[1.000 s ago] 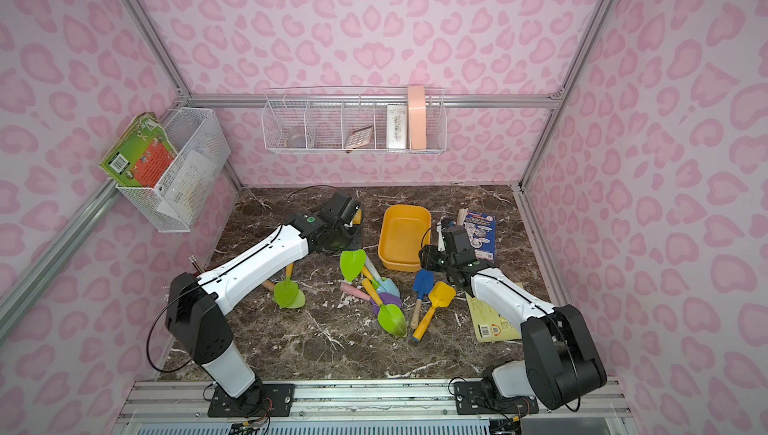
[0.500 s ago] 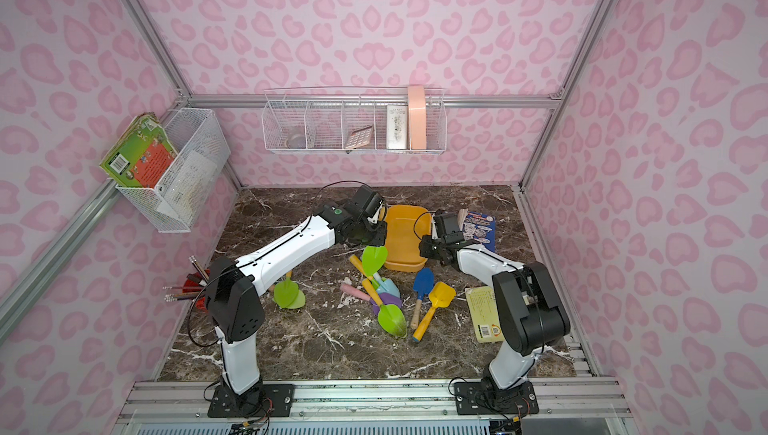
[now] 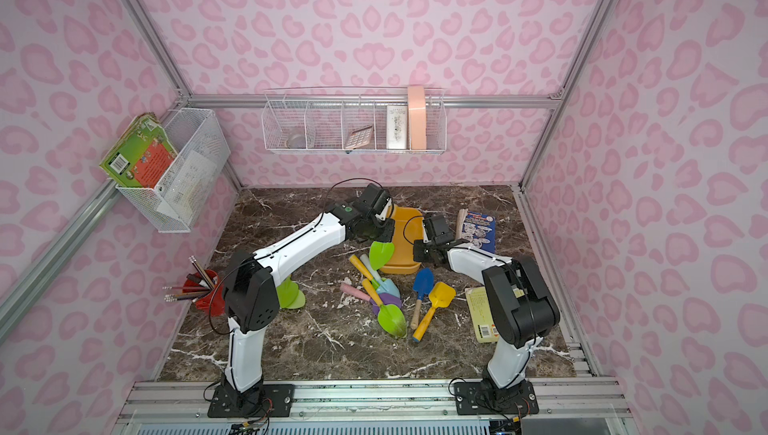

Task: Put the shovel into the storage box
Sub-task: Move the storage box to the center of the board, then place the shovel in the storage box, then pick up the shovel from the center of the board, then adjust the shovel.

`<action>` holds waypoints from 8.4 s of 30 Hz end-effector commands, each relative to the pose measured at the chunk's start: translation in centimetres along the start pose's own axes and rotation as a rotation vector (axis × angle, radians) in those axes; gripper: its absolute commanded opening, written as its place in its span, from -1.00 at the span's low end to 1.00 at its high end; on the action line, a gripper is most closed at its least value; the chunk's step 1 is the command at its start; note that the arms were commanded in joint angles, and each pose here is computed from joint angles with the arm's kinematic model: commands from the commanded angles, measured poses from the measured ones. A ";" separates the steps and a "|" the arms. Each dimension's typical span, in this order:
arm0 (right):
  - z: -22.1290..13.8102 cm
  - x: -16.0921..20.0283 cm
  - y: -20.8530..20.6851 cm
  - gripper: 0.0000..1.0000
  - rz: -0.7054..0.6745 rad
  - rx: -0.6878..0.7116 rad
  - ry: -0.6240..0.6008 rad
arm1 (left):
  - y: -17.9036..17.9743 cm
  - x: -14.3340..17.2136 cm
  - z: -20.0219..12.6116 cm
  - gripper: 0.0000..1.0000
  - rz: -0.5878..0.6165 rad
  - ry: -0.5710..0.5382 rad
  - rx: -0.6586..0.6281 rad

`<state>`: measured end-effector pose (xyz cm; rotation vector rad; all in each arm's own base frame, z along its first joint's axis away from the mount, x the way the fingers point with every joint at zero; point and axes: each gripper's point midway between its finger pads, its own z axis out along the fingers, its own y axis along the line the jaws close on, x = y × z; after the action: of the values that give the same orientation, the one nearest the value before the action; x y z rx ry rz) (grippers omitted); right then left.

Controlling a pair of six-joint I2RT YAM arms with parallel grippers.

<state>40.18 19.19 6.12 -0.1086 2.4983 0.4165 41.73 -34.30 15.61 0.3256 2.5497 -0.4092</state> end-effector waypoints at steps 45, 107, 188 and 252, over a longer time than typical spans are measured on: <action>-7.4 -1.4 0.3 -0.16 0.056 -0.056 -0.163 | 2.8 -2.6 7.7 -0.19 -0.036 -0.041 -0.188; -10.6 17.2 -0.4 -0.07 0.208 -0.047 0.093 | 0.4 16.5 -6.4 0.13 0.024 0.014 0.074; -20.8 10.1 17.7 -0.64 -0.662 -0.659 -0.350 | -3.6 10.8 -18.4 -0.43 0.002 0.175 0.836; -16.4 2.0 16.3 0.06 0.266 -0.950 0.188 | -4.5 11.3 -17.8 -0.97 1.105 -0.391 0.024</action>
<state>27.40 28.26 20.19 -0.1846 2.3105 1.5838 21.17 -29.87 22.64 1.4269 1.7951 -0.1293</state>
